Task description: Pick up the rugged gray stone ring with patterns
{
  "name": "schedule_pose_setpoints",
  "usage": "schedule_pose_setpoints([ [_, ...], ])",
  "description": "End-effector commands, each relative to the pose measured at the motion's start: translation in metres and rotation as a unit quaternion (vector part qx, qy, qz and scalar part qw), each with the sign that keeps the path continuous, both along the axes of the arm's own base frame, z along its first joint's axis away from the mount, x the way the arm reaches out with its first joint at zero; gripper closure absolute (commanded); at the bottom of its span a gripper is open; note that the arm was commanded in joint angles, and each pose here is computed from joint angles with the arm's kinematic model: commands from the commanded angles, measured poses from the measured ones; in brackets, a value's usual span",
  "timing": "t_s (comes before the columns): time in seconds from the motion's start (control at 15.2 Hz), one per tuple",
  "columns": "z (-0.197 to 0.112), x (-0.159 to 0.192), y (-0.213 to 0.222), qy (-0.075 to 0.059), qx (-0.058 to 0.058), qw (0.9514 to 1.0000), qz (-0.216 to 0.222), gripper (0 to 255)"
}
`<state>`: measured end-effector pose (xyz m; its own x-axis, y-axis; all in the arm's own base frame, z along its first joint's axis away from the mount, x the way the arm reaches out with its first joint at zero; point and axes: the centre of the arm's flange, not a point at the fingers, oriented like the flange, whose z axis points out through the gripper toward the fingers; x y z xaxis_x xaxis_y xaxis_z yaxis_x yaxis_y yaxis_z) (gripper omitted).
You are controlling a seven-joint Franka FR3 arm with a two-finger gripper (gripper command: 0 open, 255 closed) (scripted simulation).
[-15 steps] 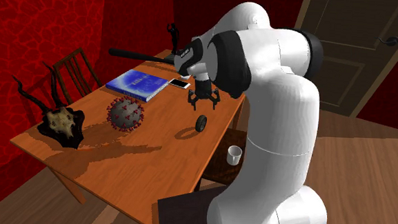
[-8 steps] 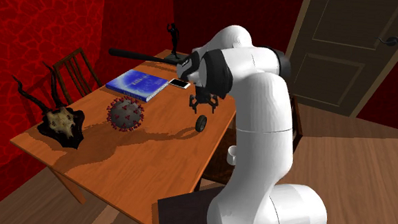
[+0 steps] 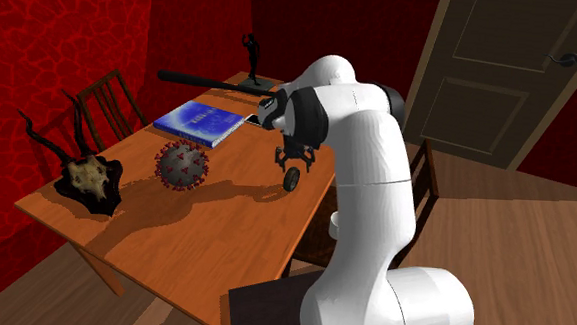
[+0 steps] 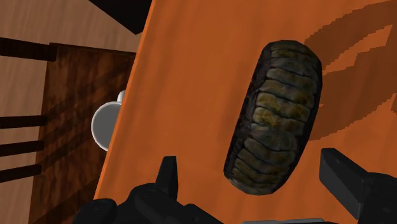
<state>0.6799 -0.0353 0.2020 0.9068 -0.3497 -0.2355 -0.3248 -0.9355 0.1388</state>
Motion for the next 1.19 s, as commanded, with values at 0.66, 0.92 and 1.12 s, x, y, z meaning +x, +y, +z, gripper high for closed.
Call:
schedule_pose_setpoints([
  [0.66, -0.013, 0.0, 0.0, 0.0, 0.0, 1.0, 0.0, 255],
  [0.92, -0.003, 0.0, -0.001, 0.0, 0.0, 1.0, 0.0, 255],
  [1.12, 0.013, 0.0, -0.001, 0.0, 0.0, 1.0, 0.0, 255],
])
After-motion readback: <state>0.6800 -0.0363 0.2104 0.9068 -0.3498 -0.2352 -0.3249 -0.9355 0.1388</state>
